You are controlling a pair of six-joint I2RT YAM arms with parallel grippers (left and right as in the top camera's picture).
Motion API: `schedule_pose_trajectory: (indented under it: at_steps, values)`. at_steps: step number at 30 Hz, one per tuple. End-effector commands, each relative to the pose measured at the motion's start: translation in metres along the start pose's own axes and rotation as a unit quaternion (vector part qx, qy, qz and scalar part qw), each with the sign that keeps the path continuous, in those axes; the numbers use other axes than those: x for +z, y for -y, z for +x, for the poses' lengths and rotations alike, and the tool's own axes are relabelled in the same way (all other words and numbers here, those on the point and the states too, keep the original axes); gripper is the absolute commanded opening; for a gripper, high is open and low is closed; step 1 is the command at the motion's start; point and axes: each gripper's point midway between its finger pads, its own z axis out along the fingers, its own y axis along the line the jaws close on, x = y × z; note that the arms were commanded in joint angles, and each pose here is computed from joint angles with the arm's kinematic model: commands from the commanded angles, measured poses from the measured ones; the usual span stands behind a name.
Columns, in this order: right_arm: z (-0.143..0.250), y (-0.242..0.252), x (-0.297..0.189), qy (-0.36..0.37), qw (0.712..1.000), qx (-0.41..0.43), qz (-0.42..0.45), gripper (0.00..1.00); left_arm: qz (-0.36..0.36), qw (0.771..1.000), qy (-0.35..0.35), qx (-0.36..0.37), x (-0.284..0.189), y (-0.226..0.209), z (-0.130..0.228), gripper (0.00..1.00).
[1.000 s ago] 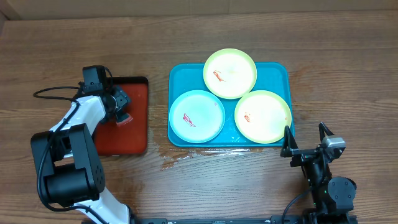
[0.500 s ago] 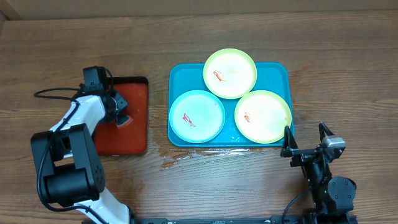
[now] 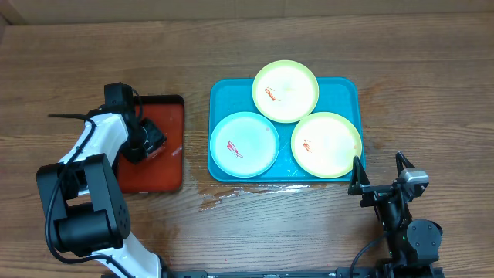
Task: Clean dirty plates on tray and stack at the side
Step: 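Grasp the green sponge with the left gripper and lift it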
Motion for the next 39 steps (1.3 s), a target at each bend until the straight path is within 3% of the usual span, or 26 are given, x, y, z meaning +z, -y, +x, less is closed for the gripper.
schedule_pose_trajectory:
  at_steps: [1,3,5,6,8,9,16,17,18,21,25,26,39]
  values:
    - [0.002,0.002,0.0,0.001,1.0,-0.001,0.004,1.0,0.009,1.0,-0.001,0.004,0.003,0.007,-0.002,0.16]
    - [0.002,0.002,0.0,0.001,1.0,-0.001,0.004,1.0,0.011,1.0,0.001,0.005,0.003,0.008,-0.003,0.04]
    - [0.002,0.002,0.0,0.001,1.0,-0.001,0.004,1.0,0.011,1.0,0.002,0.004,0.003,0.008,-0.004,0.05]
    - [0.002,0.002,0.0,0.001,1.0,-0.001,0.004,1.0,0.006,1.0,0.004,0.005,0.003,0.006,-0.004,0.17]
    - [0.002,0.002,0.0,0.001,1.0,-0.001,0.004,1.0,-0.008,1.0,0.013,0.004,0.003,0.001,-0.008,0.9]
    - [0.002,0.002,0.0,0.001,1.0,-0.001,0.004,1.0,-0.015,1.0,0.018,0.004,0.003,-0.001,-0.009,1.0]
    - [0.002,0.002,0.0,0.001,1.0,-0.001,0.004,1.0,-0.024,0.999,0.047,0.004,0.002,-0.003,-0.022,1.0]
    - [0.002,0.002,0.0,0.001,1.0,-0.001,0.004,1.0,-0.022,0.998,0.05,0.004,0.002,-0.002,-0.024,0.93]
    - [0.002,0.002,0.0,0.001,1.0,-0.001,0.004,1.0,-0.021,0.998,0.052,0.004,0.002,-0.001,-0.024,0.77]
    - [0.002,0.002,0.0,0.001,1.0,-0.001,0.004,1.0,-0.016,0.998,0.054,0.004,0.001,0.001,-0.026,0.46]
    - [0.002,0.002,0.0,0.001,1.0,-0.001,0.004,1.0,-0.016,0.999,0.047,0.004,-0.004,0.002,-0.026,0.09]
    - [0.002,0.002,0.0,0.001,1.0,-0.001,0.004,1.0,-0.017,0.999,0.044,0.004,-0.007,0.003,-0.026,0.04]
    - [0.002,0.002,0.0,0.001,1.0,-0.001,0.004,1.0,-0.02,1.0,0.016,0.005,-0.1,0.025,-0.045,0.04]
